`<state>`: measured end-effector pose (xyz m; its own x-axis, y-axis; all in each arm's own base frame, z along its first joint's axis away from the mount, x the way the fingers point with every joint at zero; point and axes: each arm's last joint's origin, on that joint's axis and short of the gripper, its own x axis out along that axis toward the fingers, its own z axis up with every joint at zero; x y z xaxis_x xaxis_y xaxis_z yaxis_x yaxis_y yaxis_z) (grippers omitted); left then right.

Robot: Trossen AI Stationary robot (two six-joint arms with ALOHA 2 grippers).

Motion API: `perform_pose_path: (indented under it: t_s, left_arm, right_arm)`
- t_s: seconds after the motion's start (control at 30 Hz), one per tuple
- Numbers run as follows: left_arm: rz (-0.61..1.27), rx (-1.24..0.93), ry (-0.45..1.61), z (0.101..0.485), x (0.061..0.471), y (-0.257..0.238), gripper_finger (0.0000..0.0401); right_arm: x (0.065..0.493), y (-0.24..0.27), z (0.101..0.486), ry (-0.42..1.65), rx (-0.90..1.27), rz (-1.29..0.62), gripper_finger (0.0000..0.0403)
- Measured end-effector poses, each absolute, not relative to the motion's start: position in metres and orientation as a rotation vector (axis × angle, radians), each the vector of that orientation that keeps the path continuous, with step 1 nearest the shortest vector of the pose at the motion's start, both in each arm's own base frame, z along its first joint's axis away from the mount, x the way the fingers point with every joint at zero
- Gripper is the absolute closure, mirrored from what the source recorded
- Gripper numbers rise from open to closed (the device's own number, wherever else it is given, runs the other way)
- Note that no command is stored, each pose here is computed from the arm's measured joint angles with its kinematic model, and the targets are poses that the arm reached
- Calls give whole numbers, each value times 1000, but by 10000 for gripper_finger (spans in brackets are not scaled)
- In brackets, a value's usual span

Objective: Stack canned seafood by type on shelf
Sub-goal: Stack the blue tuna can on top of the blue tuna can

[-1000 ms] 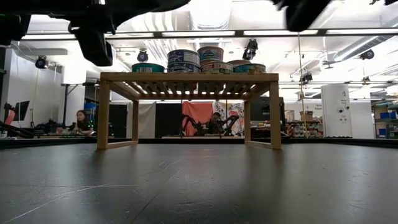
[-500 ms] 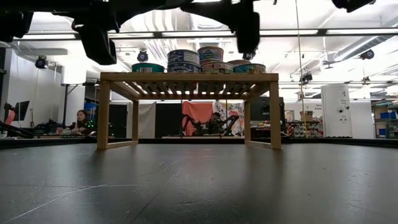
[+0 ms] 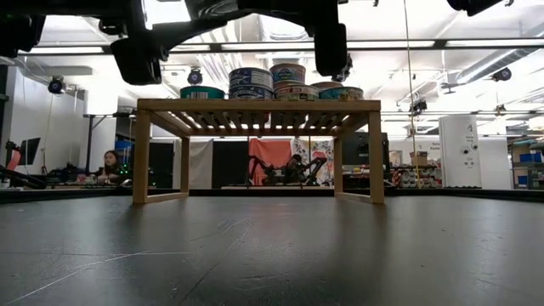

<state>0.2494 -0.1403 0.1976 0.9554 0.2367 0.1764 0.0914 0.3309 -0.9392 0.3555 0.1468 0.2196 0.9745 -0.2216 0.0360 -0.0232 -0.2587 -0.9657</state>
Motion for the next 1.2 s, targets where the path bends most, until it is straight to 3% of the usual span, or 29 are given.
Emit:
perform_pose_path:
  t_s: [0.17, 0.53, 0.8, 1.2]
  left_arm:
    - [80, -1144, -320, 201, 249, -140, 9]
    - [79, -914, -328, 205, 247, -140, 22]
    - [151, -419, -290, 206, 247, -140, 22]
    - [203, -146, -261, 205, 247, -140, 21]
  right_arm:
    - [355, 146, 221, 219, -1817, -228, 266]
    - [345, 133, 259, 277, -1727, -402, 266]
    - [338, 99, 303, 261, -1527, -511, 266]
    - [367, 22, 356, 575, -1090, -281, 266]
